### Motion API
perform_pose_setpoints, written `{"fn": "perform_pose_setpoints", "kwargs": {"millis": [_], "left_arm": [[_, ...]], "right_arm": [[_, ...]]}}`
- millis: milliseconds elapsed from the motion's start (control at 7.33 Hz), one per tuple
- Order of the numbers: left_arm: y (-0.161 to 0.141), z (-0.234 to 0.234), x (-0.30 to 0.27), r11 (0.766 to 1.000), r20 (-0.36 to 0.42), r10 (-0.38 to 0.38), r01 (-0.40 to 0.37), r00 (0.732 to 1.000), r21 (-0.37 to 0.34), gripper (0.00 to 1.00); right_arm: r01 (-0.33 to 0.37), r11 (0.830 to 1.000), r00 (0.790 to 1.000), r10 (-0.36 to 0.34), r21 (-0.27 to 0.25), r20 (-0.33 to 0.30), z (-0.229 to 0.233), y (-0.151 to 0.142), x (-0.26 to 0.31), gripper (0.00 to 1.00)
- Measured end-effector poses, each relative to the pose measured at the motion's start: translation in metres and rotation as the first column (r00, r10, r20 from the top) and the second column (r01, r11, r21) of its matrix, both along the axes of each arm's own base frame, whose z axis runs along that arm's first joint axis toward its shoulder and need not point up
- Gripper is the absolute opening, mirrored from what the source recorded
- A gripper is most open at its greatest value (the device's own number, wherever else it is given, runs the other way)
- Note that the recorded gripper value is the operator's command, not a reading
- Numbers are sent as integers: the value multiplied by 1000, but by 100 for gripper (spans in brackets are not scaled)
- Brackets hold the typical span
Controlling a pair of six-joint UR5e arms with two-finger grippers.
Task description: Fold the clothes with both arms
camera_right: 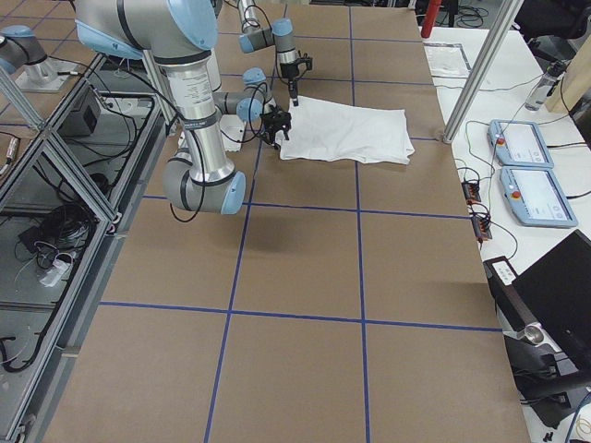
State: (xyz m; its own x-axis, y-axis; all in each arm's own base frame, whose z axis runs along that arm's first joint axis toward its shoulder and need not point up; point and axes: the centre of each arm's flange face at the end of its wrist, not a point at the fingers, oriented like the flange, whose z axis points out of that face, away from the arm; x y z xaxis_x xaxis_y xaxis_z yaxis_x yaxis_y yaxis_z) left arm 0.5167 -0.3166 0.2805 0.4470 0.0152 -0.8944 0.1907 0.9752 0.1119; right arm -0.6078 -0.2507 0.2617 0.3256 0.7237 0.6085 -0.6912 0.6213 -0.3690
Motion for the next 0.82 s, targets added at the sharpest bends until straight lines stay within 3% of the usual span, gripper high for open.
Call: {"fn": "perform_pose_setpoints", "kwargs": {"millis": [818], "left_arm": [[1,-1,0,1000,-2,1,-1,1000,1,0]], "right_arm": [[2,1000,1000,-2,7,9,-4,-1,3,0]]}}
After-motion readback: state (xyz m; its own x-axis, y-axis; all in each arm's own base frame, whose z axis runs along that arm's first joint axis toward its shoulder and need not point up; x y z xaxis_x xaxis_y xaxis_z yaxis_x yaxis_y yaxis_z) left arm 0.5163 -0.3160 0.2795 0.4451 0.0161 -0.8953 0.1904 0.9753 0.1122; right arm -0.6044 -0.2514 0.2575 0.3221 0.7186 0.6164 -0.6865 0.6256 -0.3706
